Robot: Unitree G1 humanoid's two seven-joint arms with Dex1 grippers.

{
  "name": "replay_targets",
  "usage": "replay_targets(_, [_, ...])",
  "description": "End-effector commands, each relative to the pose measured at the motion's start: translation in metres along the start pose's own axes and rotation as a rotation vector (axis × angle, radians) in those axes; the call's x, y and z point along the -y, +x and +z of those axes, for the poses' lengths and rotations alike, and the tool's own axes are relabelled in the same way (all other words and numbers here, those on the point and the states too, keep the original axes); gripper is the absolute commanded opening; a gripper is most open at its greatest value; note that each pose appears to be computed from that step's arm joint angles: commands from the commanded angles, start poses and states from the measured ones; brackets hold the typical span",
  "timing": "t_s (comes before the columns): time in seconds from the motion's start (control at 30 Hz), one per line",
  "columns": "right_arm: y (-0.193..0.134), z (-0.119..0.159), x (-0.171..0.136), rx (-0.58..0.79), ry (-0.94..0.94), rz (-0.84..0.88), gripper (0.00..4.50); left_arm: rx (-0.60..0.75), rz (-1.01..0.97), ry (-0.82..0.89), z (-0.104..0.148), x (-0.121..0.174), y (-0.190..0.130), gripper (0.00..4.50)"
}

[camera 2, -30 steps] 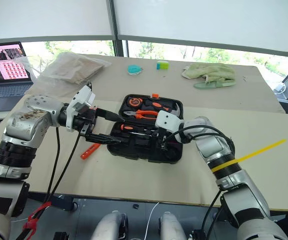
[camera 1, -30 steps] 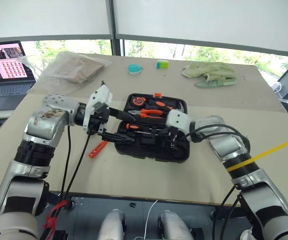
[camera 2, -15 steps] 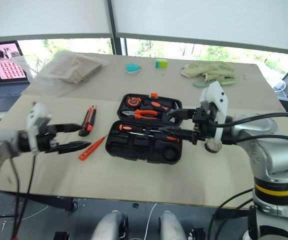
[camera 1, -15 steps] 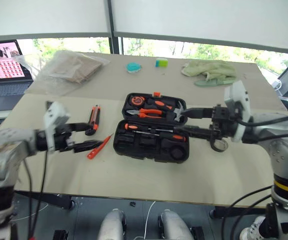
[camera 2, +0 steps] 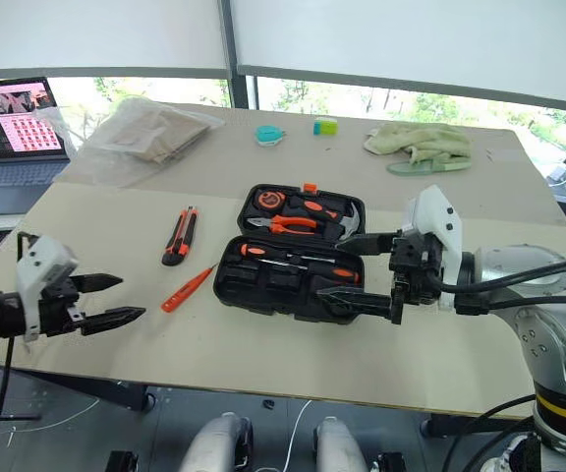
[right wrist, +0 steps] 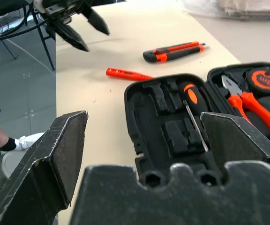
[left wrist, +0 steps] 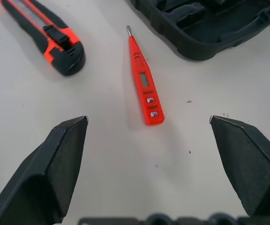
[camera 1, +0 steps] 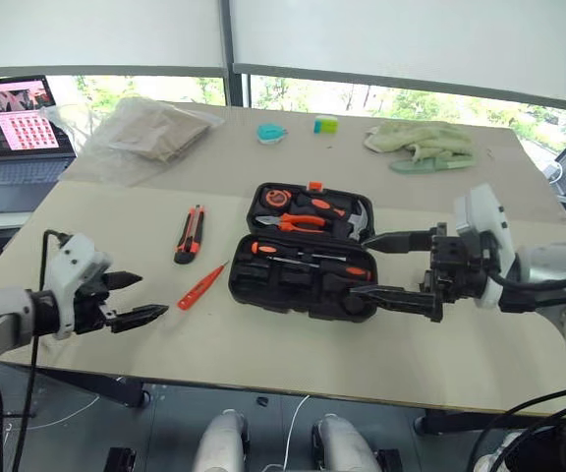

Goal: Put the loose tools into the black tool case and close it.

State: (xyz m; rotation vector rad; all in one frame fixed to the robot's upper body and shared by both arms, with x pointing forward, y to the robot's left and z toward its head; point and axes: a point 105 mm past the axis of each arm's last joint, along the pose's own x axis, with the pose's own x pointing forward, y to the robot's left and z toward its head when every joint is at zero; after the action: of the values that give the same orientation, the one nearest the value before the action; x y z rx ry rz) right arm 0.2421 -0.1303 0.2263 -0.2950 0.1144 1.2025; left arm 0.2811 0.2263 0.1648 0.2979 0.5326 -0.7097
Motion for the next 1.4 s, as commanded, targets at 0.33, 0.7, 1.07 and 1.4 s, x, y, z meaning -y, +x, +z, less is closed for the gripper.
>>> replay_targets(0.33, [0.003,0.018,-0.019,0.054,-0.035,-0.014,4.48,-0.309,0.015,0.021,-0.003,-0.005,0.062,4.50])
replay_targets(0.7, [0.005,0.017,-0.022,0.064,-0.033,-0.041,4.50,-0.383,-0.027,0.034,-0.017,-0.003,0.093,2.22])
replay_targets(1.07, [-0.002,0.011,-0.026,0.044,-0.042,-0.079,4.50,-0.371,-0.026,0.002,-0.011,-0.011,0.059,0.42])
replay_targets(1.4, [-0.007,0.000,-0.022,0.022,-0.018,-0.122,4.50,-0.066,-0.245,0.606,0.100,0.006,0.055,0.41])
